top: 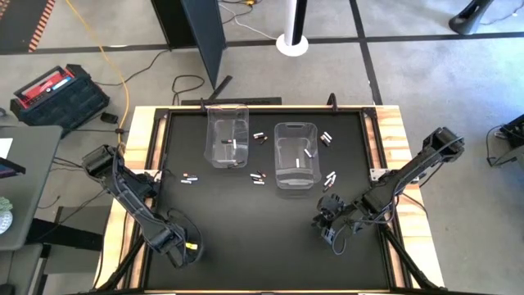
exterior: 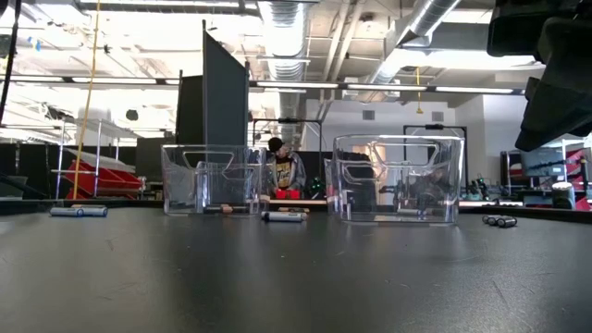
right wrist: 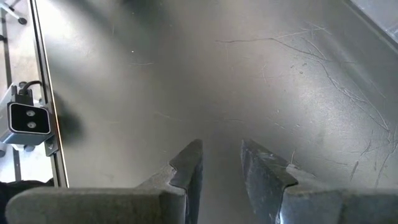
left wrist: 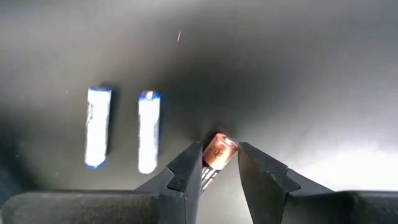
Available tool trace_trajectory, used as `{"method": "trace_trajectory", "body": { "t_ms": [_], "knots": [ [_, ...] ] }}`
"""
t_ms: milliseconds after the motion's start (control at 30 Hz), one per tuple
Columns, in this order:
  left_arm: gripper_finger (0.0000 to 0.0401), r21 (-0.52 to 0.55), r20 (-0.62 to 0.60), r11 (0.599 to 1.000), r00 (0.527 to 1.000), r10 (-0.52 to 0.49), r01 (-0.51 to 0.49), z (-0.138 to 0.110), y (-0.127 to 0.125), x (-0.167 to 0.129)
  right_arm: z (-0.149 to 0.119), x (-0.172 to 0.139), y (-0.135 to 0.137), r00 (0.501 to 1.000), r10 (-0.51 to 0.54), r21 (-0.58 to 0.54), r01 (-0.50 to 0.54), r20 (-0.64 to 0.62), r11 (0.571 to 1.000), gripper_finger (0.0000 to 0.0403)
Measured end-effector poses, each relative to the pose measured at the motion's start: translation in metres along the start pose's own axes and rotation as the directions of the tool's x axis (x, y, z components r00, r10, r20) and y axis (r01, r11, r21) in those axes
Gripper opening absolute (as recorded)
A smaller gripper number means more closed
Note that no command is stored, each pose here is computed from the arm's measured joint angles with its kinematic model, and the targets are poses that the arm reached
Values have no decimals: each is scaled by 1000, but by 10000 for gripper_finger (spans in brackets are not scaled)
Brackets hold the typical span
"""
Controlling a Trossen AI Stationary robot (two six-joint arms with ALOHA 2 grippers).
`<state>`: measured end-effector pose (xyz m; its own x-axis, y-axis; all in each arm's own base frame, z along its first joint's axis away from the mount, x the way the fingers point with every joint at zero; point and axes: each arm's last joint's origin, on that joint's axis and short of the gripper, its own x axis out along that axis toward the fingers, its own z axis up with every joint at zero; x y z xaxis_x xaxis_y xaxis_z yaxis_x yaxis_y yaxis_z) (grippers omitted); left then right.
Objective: Sort batteries
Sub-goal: Put the black battery into the left transparent bin
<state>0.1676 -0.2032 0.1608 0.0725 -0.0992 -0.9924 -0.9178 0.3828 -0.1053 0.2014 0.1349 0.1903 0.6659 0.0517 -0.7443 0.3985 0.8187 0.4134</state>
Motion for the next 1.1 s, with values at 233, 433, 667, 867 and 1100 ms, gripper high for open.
{"method": "trace_trajectory", "body": {
  "t_ms": [233,433,667,867,1100],
  "knots": [
    [98,122,-60,992,998,27,-19,-2,1,0,0,0,0,1000,1,3,-1,0,1000,126],
    [98,159,-60,987,998,27,-17,-2,1,0,0,0,0,1000,1,8,-1,0,1000,126],
    [98,223,-114,974,992,50,-23,-4,1,0,1,0,0,1000,-1,23,1,3,1000,126],
    [98,274,-134,962,989,57,-19,-4,1,0,5,2,-1,1000,-2,45,1,14,999,126],
    [98,275,-128,961,990,54,-17,-4,1,0,6,2,-1,1000,7,55,-9,23,998,126]
  ]
}}
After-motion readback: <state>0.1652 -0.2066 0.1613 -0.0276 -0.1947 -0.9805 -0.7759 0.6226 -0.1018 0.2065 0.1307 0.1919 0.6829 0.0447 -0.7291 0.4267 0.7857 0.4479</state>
